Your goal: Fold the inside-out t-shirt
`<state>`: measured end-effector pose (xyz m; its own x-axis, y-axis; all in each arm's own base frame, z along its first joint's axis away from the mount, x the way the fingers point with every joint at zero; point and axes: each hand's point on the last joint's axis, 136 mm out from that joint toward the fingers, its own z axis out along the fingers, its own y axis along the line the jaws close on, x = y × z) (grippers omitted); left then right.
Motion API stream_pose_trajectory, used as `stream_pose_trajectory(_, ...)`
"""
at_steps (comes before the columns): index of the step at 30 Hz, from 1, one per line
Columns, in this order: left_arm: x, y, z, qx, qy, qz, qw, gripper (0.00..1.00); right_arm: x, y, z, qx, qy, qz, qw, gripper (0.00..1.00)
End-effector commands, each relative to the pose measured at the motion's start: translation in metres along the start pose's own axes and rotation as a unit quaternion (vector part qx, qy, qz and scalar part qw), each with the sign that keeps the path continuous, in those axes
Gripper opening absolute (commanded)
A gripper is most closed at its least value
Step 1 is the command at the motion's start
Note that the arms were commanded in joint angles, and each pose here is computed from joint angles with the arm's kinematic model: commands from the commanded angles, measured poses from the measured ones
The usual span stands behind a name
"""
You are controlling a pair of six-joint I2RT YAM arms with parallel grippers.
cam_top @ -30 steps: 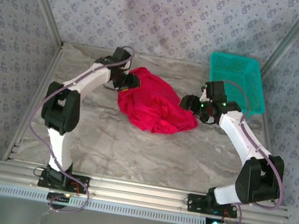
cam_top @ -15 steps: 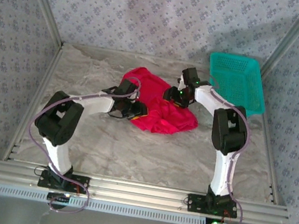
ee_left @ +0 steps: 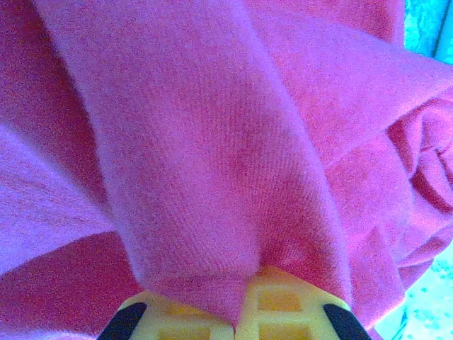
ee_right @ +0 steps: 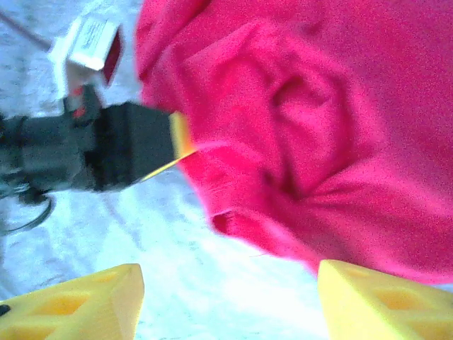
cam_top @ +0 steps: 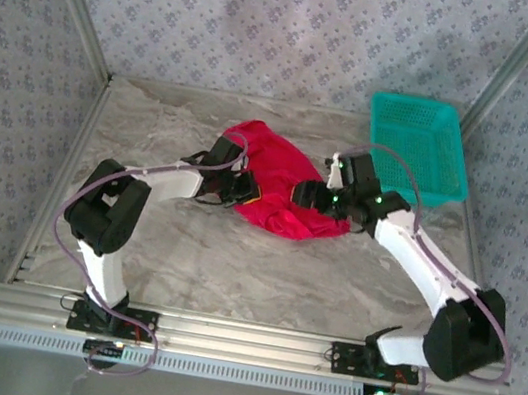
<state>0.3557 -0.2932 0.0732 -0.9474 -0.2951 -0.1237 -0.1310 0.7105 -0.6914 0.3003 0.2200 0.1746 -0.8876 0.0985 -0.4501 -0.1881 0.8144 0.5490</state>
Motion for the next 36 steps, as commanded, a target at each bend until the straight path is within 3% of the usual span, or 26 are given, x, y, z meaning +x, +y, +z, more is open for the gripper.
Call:
stream_pose_trajectory(1, -0.007, -0.04, -0.015, 0.051, -0.016, 0.005, 0.999, 0.0, 0.031, 0.013, 0.025, -0.058, 0.016, 0.075, 0.995, 0.62)
stream_pose_trajectory(5, -0.009, -0.046, -0.028, 0.051, -0.028, 0.004, 0.998, 0.02, 0.035, 0.026, 0.04, -0.041, -0.012, 0.05, 0.998, 0.51)
stream_pose_trajectory(15, -0.015, -0.026, -0.051, 0.026, -0.052, -0.01, 0.998, 0.43, 0.041, 0.023, 0.1, 0.008, 0.005, 0.018, 1.0, 0.48)
stream_pose_trajectory(20, -0.025, -0.006, -0.071, 0.02, -0.069, -0.023, 0.997, 0.45, 0.031, 0.025, 0.122, 0.036, -0.001, 0.006, 0.999, 0.47)
stream_pose_trajectory(22, -0.03, 0.007, -0.079, 0.013, -0.078, -0.032, 0.996, 0.45, 0.028, 0.028, 0.126, 0.042, 0.0, 0.001, 0.999, 0.39)
stream_pose_trajectory(23, -0.033, 0.015, -0.083, 0.009, -0.082, -0.037, 0.996, 0.45, 0.026, 0.029, 0.127, 0.044, 0.001, -0.001, 0.999, 0.29)
stream_pose_trajectory(24, -0.036, 0.023, -0.086, 0.003, -0.085, -0.041, 0.996, 0.46, 0.024, 0.031, 0.125, 0.048, 0.004, -0.002, 0.999, 0.18)
stream_pose_trajectory(27, -0.045, 0.05, -0.089, -0.02, -0.087, -0.05, 0.995, 0.52, 0.017, 0.04, 0.106, 0.052, 0.001, -0.016, 0.999, 0.0)
stream_pose_trajectory(30, -0.054, 0.073, -0.088, -0.041, -0.087, -0.052, 0.994, 0.58, 0.003, 0.055, 0.067, 0.04, -0.007, -0.037, 0.998, 0.0)
stream_pose_trajectory(36, -0.073, 0.089, -0.071, -0.06, -0.087, -0.047, 0.993, 0.59, -0.03, 0.087, -0.017, -0.033, -0.056, -0.04, 0.997, 0.0)
